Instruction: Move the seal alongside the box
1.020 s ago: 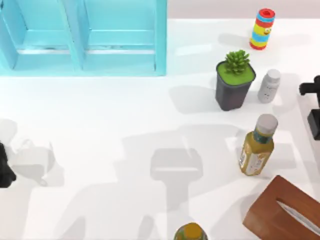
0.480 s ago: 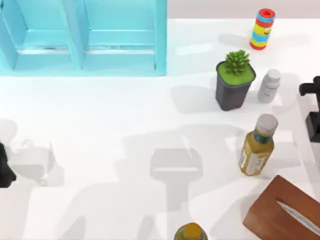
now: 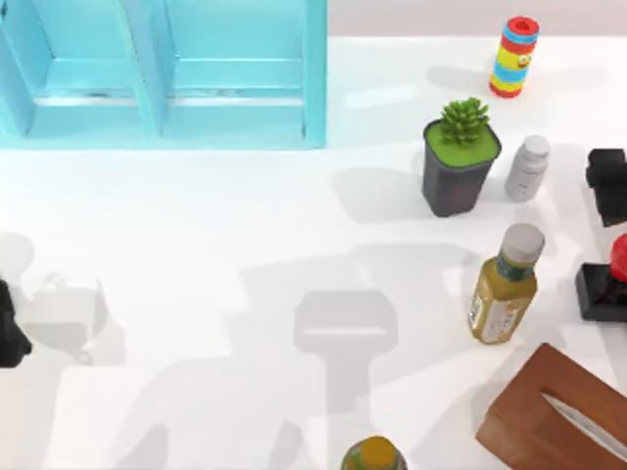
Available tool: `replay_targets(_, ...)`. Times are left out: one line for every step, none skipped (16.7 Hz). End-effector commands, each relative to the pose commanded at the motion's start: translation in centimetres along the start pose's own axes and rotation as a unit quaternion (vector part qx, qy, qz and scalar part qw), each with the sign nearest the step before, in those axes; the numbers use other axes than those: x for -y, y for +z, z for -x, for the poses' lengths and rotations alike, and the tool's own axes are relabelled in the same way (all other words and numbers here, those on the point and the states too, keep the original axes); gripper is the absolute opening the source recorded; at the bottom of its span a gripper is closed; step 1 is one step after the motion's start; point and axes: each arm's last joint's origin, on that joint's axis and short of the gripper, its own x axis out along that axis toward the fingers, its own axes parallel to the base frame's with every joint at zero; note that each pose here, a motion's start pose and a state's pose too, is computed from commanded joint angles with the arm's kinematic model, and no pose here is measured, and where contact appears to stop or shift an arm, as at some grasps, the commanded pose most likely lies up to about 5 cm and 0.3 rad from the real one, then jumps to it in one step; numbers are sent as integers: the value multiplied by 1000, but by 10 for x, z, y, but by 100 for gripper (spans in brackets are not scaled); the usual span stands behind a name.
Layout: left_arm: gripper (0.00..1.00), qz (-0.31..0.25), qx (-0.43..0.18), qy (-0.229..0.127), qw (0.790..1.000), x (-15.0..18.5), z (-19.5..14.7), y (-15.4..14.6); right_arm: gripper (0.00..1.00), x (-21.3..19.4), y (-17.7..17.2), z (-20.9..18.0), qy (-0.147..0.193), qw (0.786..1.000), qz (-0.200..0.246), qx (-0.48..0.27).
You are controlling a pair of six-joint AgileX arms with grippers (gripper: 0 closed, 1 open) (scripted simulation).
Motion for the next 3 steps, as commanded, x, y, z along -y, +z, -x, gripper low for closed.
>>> replay_targets(100, 0, 0, 0, 1000, 0, 0, 0, 100, 0, 0, 0, 0, 1000, 0, 0)
replay_targets(100, 0, 0, 0, 1000, 0, 0, 0, 100, 0, 0, 0, 0, 1000, 0, 0)
replay_targets(100, 0, 0, 0, 1000, 0, 0, 0, 100, 0, 0, 0, 0, 1000, 0, 0)
